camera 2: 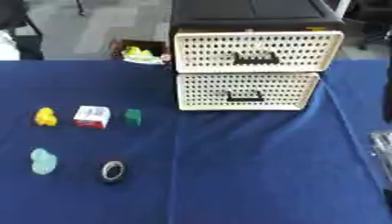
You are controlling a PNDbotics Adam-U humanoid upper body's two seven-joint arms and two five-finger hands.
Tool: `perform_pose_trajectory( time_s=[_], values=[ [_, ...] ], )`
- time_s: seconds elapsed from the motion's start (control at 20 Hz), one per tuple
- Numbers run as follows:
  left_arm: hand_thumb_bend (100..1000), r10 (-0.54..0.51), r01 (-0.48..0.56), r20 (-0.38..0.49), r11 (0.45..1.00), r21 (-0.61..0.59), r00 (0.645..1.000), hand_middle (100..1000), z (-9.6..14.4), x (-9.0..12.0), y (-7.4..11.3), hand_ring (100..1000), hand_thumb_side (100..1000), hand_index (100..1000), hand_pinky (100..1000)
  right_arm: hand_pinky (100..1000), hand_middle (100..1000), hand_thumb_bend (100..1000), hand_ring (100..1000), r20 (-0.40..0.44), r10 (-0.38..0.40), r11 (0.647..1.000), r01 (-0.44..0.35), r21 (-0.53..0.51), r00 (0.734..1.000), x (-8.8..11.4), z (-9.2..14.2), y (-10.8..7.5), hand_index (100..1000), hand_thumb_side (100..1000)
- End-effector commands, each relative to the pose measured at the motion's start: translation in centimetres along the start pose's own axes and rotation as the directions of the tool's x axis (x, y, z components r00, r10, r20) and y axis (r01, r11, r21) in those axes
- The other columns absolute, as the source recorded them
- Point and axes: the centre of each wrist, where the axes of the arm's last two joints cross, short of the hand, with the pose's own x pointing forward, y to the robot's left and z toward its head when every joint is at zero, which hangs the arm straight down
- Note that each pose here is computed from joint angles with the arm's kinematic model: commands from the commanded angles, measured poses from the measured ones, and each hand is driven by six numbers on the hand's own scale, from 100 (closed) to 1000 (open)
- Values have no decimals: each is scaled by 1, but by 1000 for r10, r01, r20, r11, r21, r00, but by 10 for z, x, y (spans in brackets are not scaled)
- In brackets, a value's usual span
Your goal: Pick up objects from table and place into drawer.
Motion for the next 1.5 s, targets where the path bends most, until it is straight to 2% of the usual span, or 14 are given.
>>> perform_pose_trajectory(
  time_s=[0.05, 0.2, 0.3, 0.4, 0.5, 0.65, 0.7, 0.85, 0.95, 1.05, 1.2, 1.3, 1.4, 1.5],
  values=[
    [100, -30, 31, 31, 999, -24, 999, 556, -7, 9, 5, 452, 857, 848, 463, 815, 705, 100, 726, 52, 23, 1000, -23, 0, 998, 9, -9, -6, 848, 1000],
    [100, -31, 32, 28, 999, -25, 999, 556, -7, 9, 5, 452, 857, 848, 463, 777, 677, 100, 694, 85, 60, 998, -61, 11, 995, 13, -16, -9, 842, 1000],
    [100, -32, 33, 26, 999, -26, 999, 556, -6, 9, 5, 452, 857, 847, 463, 726, 639, 100, 651, 136, 123, 991, -129, 33, 983, 20, -25, -14, 834, 1000],
    [100, -33, 33, 23, 999, -28, 999, 556, -6, 9, 6, 452, 857, 847, 463, 699, 626, 100, 630, 194, 209, 971, -226, 73, 959, 29, -36, -18, 829, 1000],
    [100, -34, 35, 20, 999, -30, 999, 556, -5, 8, 6, 452, 857, 847, 463, 667, 620, 100, 611, 253, 306, 923, -352, 157, 918, 38, -46, -21, 827, 1000],
    [100, -35, 36, 14, 999, -33, 999, 556, -5, 8, 6, 452, 859, 846, 463, 587, 546, 100, 532, 341, 414, 801, -515, 304, 844, 53, -60, -26, 858, 1000],
    [100, -35, 35, 12, 999, -35, 999, 556, -5, 8, 6, 452, 859, 846, 463, 580, 539, 100, 525, 369, 436, 756, -557, 344, 821, 58, -64, -27, 862, 1000],
    [100, -36, 37, 8, 999, -39, 999, 556, -4, 8, 6, 452, 859, 846, 462, 478, 419, 100, 437, 448, 472, 623, -647, 440, 759, 72, -76, -33, 853, 1000],
    [100, -37, 37, 7, 998, -42, 999, 557, -5, 8, 6, 452, 859, 846, 462, 427, 342, 100, 387, 509, 480, 516, -700, 494, 714, 80, -82, -35, 868, 1000],
    [100, -36, 36, 6, 998, -45, 999, 557, -5, 8, 6, 452, 859, 846, 462, 402, 312, 100, 360, 572, 458, 395, -732, 555, 681, 87, -86, -34, 886, 1000],
    [100, -36, 36, 4, 998, -48, 999, 557, -5, 8, 6, 452, 859, 846, 462, 392, 299, 100, 347, 638, 398, 226, -744, 628, 659, 96, -91, -33, 913, 1000],
    [100, -36, 36, 2, 998, -50, 999, 557, -4, 8, 6, 452, 860, 846, 461, 374, 264, 100, 323, 661, 351, 130, -734, 667, 663, 101, -95, -32, 924, 1000],
    [100, -36, 36, 0, 998, -52, 999, 557, -4, 8, 6, 452, 861, 846, 461, 353, 235, 100, 298, 666, 317, 62, -716, 696, 675, 103, -101, -32, 937, 1000],
    [100, -36, 36, -3, 998, -53, 999, 556, -4, 8, 6, 451, 862, 845, 461, 337, 210, 100, 279, 659, 288, 14, -691, 722, 695, 100, -107, -32, 951, 1000]
  ],
)
